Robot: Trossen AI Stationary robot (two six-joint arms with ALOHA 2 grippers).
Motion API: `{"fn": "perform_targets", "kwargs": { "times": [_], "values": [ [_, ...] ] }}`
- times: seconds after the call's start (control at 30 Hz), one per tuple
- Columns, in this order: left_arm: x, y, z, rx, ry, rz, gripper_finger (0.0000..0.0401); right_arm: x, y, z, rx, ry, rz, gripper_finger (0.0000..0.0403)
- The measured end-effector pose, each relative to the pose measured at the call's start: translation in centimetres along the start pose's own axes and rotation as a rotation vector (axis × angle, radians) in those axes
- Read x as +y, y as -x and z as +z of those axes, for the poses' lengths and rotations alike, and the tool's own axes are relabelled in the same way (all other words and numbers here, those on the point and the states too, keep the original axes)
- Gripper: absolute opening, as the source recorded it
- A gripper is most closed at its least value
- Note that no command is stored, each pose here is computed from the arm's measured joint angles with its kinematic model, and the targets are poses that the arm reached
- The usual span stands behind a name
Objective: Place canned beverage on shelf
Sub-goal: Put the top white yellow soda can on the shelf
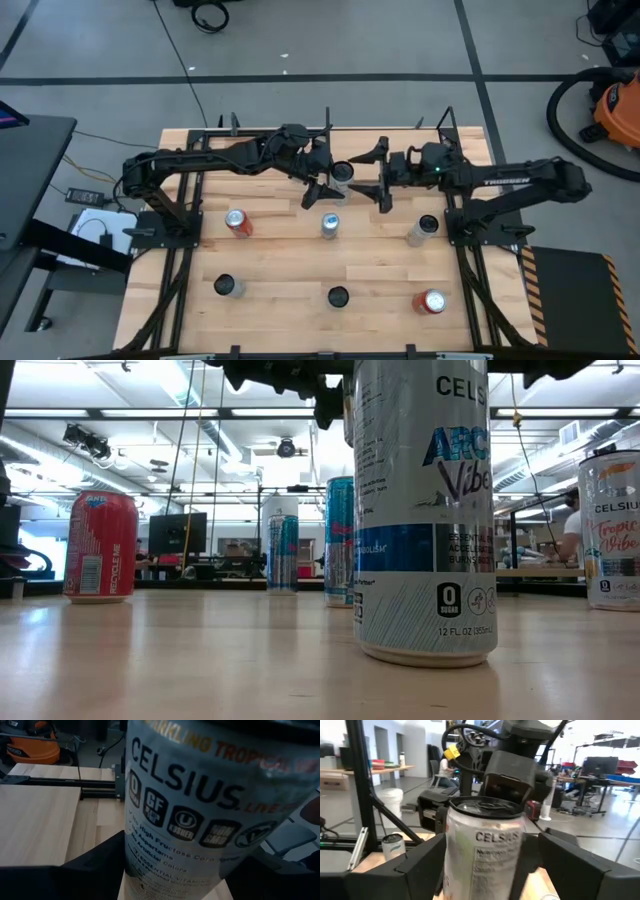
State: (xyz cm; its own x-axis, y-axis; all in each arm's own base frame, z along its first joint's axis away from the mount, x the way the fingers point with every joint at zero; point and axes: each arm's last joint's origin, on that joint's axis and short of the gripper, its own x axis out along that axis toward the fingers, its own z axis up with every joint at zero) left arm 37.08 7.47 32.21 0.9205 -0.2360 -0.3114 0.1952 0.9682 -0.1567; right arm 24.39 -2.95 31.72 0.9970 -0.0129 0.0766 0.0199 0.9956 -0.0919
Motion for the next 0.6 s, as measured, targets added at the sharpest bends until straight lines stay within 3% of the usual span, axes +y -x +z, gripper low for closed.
{"fn": "perform_targets", "kwargs": {
  "times": [0.33,0.6],
  "values": [
    [0.0,0.0,0.0,0.004,0.005,0.003,0.0279,-0.2,-1.6,0.3,0.012,-0.016,0.013,0.0319],
    [0.1,0.0,0.0,0.006,0.014,0.027,0.0279,-0.2,-1.6,0.3,0.018,-0.029,0.016,0.0258]
  ]
}}
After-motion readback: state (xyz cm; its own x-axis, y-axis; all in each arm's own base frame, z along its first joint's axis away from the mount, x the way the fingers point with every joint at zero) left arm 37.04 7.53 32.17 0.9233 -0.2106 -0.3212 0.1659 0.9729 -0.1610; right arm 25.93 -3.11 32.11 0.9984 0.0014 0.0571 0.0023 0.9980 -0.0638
